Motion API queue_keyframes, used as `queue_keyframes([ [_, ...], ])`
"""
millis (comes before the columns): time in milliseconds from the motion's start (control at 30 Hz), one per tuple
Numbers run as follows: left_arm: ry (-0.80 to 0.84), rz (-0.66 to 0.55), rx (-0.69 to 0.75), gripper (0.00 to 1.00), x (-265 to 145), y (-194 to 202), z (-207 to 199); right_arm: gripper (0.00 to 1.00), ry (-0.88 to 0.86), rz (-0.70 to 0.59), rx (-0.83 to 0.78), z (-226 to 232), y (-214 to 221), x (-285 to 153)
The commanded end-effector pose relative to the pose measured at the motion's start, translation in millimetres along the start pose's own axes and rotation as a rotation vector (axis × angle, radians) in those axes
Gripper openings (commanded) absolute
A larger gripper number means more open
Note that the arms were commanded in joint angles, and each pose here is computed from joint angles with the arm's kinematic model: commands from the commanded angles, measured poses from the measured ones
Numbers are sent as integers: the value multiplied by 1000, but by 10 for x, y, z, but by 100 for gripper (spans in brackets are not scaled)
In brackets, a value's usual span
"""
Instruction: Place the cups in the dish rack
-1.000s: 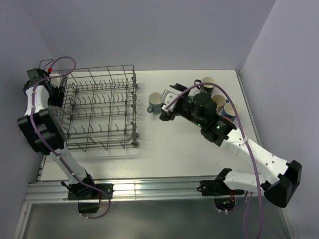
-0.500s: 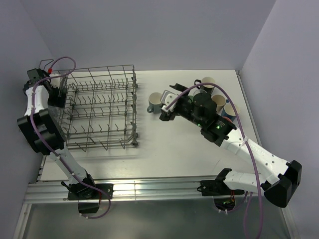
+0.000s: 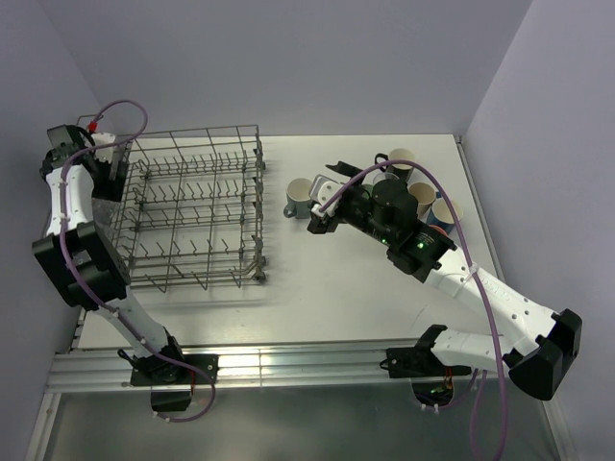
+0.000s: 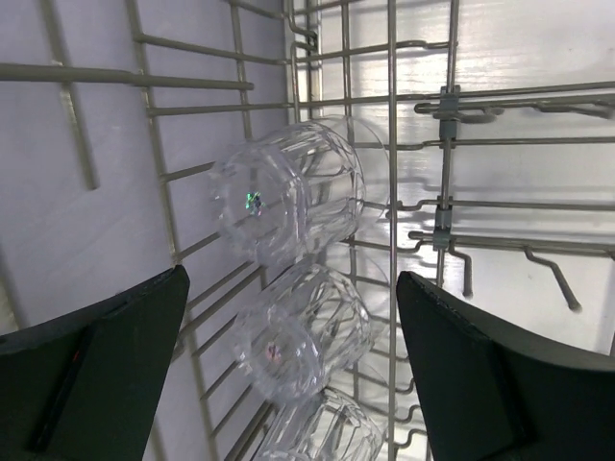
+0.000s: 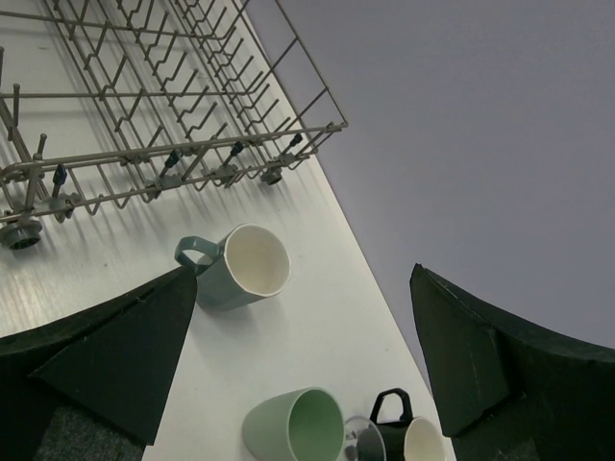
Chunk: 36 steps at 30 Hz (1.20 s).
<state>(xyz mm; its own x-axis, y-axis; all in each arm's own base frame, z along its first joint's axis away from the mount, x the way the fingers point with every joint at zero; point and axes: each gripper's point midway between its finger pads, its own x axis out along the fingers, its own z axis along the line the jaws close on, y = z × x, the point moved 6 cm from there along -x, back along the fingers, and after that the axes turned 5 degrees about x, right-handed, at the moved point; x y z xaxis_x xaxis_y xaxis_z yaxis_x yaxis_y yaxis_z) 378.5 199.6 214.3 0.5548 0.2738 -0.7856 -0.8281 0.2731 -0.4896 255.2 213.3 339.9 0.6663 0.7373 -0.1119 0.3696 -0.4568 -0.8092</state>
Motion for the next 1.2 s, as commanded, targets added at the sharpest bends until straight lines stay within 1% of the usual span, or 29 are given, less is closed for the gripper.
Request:
queue_keyframes([
  [0, -73, -77, 57, 96, -352, -172, 15, 100, 39, -51, -11, -117, -151, -58],
  [133, -42, -128, 95, 90, -509, -307, -190, 100, 70, -39, 21, -179, -137, -67],
  [200, -32, -174, 106, 86, -651, -383, -279, 100, 83, -17, 50, -230, -83, -42],
  [233, -17, -204, 119, 86, -716, -453, -367, 100, 84, 5, 67, -254, -40, -40],
  [267, -9, -248, 123, 85, -848, -511, -412, 100, 115, 21, 103, -375, -25, -50],
  [333, 27, -337, 120, 84, -1020, -635, -512, 100, 117, 96, 157, -450, 126, 11],
  [367, 42, -396, 132, 84, -1182, -713, -583, 99, 146, 99, 204, -577, 85, 12],
  [400, 59, -437, 129, 85, -1284, -761, -629, 99, 167, 164, 240, -683, 270, 65],
  [433, 68, -476, 130, 85, -1369, -811, -662, 98, 181, 197, 270, -755, 344, 78],
  [467, 92, -541, 144, 86, -1556, -883, -734, 97, 196, 231, 321, -853, 356, 65],
  [500, 111, -577, 144, 88, -1648, -922, -779, 95, 215, 304, 365, -958, 576, 105],
  [533, 133, -634, 152, 89, -1813, -963, -833, 93, 227, 335, 413, -1048, 573, 73],
  [600, 160, -679, 160, 90, -1942, -990, -913, 89, 237, 431, 478, -1126, 829, 129],
  [633, 177, -701, 173, 91, -2005, -1012, -986, 87, 272, 480, 515, -1252, 900, 38],
  [667, 179, -724, 178, 91, -2094, -1002, -1015, 81, 281, 519, 534, -1292, 991, 24],
  [700, 192, -733, 185, 92, -2132, -1006, -1063, 76, 277, 584, 559, -1295, 1176, 67],
  [733, 213, -744, 196, 92, -2175, -1017, -1137, 73, 302, 627, 583, -1373, 1301, 12],
  [767, 221, -747, 196, 92, -2206, -1003, -1166, 68, 310, 671, 615, -1414, 1346, -33],
  [800, 240, -748, 197, 92, -2216, -1002, -1209, 65, 303, 731, 649, -1410, 1540, 1],
  [867, 279, -752, 199, 92, -2246, -999, -1286, 58, 328, 798, 709, -1507, 1684, -87],
  [900, 307, -751, 179, 93, -2255, -995, -1322, 57, 316, 851, 740, -1483, 1851, -52],
  [967, 333, -744, 170, 92, -2250, -993, -1365, 57, 319, 903, 786, -1504, 1956, -90],
  [1000, 349, -740, 158, 92, -2248, -988, -1385, 56, 312, 942, 803, -1476, 2081, -67],
  [1167, 403, -727, 146, 93, -2238, -979, -1456, 52, 310, 1026, 845, -1414, 2389, -56],
])
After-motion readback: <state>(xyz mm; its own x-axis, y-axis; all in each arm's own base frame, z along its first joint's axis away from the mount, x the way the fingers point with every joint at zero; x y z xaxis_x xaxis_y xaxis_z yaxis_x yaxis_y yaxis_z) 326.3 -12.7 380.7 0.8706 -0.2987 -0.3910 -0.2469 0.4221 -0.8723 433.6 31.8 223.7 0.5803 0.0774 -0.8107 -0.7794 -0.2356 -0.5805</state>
